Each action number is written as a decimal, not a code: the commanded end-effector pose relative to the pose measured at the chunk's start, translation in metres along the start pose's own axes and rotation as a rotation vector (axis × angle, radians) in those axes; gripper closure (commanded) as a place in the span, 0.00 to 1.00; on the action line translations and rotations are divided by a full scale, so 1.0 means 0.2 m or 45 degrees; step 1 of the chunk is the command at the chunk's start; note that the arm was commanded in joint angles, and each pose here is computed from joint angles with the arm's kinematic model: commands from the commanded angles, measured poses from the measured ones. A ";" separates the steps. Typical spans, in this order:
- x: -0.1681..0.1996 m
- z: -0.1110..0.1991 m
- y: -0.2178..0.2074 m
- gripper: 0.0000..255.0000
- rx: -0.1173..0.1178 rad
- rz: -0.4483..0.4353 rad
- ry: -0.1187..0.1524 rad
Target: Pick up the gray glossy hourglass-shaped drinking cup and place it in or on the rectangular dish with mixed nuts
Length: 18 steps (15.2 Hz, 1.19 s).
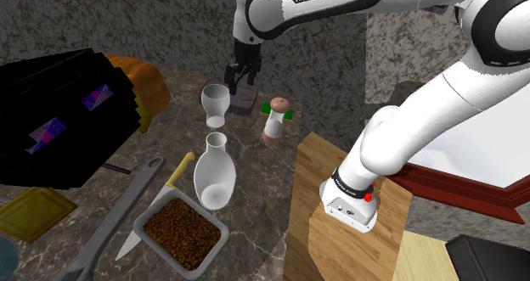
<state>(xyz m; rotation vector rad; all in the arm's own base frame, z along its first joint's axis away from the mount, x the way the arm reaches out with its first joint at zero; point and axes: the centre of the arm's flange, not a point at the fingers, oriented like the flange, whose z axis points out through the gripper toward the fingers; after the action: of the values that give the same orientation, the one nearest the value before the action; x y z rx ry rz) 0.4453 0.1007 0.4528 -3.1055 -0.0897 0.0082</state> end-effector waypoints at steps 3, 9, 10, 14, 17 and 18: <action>0.17 0.10 -0.13 0.00 0.026 0.019 0.042; 0.40 0.24 -0.28 0.00 0.056 0.041 0.092; 0.40 0.27 -0.28 0.00 0.056 0.041 0.092; 0.41 0.37 -0.29 0.00 0.056 0.041 0.092; 0.41 0.41 -0.29 0.00 0.056 0.041 0.092; 0.41 0.41 -0.29 0.00 0.056 0.041 0.092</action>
<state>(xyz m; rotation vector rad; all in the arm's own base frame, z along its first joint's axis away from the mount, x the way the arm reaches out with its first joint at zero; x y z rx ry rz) 0.5232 0.1663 0.3725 -3.0594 -0.0372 -0.0986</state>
